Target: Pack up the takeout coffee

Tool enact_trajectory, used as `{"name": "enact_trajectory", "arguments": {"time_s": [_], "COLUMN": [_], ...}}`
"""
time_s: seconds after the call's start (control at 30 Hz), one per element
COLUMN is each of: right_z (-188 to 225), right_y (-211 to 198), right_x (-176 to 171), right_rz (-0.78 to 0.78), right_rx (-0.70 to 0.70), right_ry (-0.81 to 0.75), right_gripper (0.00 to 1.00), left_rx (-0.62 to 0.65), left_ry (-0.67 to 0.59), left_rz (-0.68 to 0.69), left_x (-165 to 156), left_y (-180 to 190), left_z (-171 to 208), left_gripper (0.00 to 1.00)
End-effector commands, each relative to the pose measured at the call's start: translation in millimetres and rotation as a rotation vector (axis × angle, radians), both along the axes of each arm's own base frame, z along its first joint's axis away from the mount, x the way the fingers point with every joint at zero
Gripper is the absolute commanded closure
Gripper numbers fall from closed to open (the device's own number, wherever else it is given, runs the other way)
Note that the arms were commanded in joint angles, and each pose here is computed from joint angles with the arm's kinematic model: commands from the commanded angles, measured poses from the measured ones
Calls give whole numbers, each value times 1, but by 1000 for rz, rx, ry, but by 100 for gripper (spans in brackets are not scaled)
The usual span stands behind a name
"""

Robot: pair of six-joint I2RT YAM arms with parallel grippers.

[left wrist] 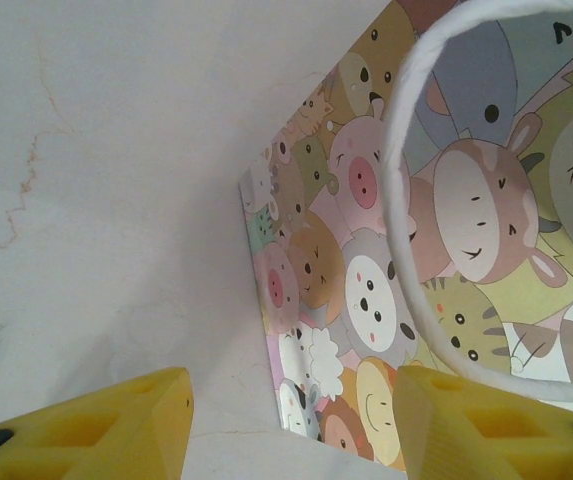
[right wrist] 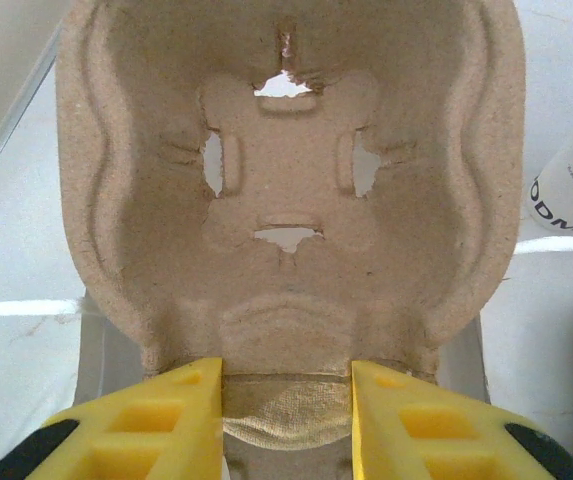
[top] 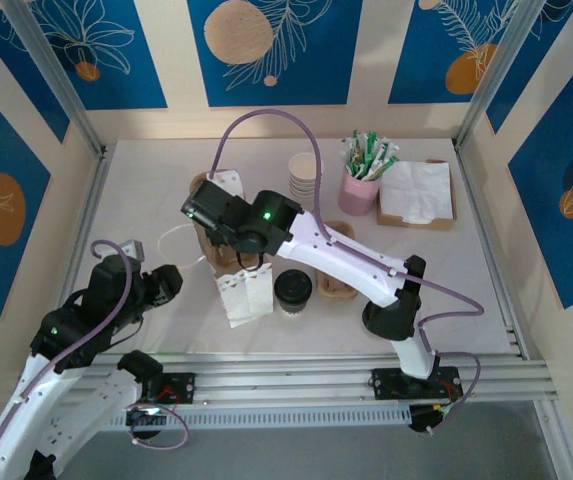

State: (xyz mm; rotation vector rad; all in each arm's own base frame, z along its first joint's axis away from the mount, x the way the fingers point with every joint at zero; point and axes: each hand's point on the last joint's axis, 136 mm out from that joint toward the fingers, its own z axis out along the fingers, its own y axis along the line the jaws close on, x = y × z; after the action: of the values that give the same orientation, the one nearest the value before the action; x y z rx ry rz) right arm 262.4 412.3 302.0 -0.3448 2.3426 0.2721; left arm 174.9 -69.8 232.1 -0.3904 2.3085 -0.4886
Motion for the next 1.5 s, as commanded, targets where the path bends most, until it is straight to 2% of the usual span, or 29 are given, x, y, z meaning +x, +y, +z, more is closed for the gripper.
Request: {"name": "enact_trajectory", "arguments": {"time_s": [0.0, 0.93, 1.47], "right_z": [-4, -25, -15], "right_y": [0, -2, -9], "right_x": [-5, -15, -18], "right_rz": [6, 29, 25], "right_rx": [-49, -141, -156], "right_ry": [-23, 6, -11], "right_gripper": [66, 67, 67], "left_rx": [-32, -31, -13], "left_ry": [-14, 2, 10], "left_rz": [-5, 1, 14], "left_x": [2, 0, -1], "left_y": [-5, -4, 0], "left_z": [3, -1, -5], "left_gripper": [45, 44, 44]}}
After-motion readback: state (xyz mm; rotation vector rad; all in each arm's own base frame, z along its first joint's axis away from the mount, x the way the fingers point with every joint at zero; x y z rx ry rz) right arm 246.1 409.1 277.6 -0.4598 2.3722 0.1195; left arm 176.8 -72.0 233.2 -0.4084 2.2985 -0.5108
